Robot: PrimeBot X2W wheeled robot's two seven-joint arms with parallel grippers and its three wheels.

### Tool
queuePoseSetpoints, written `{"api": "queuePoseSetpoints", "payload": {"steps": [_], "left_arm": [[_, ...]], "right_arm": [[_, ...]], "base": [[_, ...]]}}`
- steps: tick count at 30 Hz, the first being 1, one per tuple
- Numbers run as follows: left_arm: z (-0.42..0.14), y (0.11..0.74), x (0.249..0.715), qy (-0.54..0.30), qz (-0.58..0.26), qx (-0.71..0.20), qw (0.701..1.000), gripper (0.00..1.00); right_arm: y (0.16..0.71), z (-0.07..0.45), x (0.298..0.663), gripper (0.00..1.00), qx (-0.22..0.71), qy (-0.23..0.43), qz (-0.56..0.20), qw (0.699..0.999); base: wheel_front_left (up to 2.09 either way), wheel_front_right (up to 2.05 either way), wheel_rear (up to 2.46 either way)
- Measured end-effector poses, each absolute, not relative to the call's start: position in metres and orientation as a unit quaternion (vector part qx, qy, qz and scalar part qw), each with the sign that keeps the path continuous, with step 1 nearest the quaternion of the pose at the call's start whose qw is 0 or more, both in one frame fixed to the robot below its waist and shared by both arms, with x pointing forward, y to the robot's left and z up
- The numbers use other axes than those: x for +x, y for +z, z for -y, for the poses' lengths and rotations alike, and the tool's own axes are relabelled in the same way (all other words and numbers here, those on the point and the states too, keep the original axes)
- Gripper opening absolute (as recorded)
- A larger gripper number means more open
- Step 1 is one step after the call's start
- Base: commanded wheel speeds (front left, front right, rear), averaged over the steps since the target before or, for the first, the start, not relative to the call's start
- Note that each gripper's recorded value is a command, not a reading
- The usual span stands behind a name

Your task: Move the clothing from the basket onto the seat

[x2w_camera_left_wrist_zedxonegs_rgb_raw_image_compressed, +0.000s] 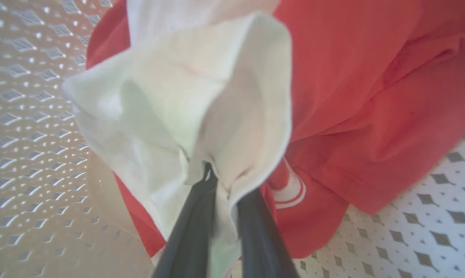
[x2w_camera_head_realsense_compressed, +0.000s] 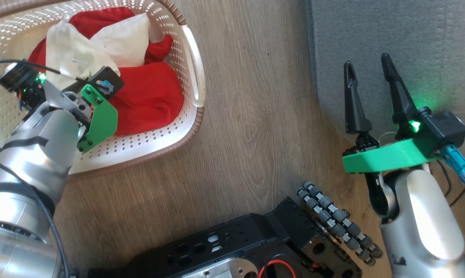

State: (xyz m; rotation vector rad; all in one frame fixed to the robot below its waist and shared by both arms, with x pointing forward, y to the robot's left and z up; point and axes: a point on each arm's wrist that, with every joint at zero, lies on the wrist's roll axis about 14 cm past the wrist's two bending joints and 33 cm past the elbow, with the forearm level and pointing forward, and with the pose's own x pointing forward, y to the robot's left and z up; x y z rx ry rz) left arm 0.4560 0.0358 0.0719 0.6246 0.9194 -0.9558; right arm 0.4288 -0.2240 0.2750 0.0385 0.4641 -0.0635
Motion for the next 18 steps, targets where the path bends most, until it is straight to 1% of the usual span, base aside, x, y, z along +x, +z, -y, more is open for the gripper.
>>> {"api": "queuePoseSetpoints", "payload": {"steps": [6, 12, 14, 18], "left_arm": [[-0.033, 0.096, 0.473, -0.413, -0.389, 0.268, 0.779, 0.00], [-0.036, 0.140, 0.468, -0.378, -0.364, 0.233, 0.819, 0.00], [-0.036, 0.159, 0.470, -0.360, -0.354, 0.220, 0.835, 0.00], [-0.031, 0.212, 0.485, -0.328, -0.297, 0.192, 0.876, 0.00]], "right_arm": [[0.287, 0.222, 0.438, 1.00, 0.024, -0.027, -0.216, 0.976], [0.313, 0.216, 0.439, 1.00, 0.027, -0.017, -0.196, 0.980], [0.325, 0.213, 0.440, 1.00, 0.024, -0.011, -0.185, 0.982], [0.349, 0.207, 0.439, 1.00, 0.023, -0.004, -0.162, 0.987]], "base": [[0.00, 0.00, 0.00], [0.00, 0.00, 0.00], [0.00, 0.00, 0.00], [0.00, 0.00, 0.00]]}}
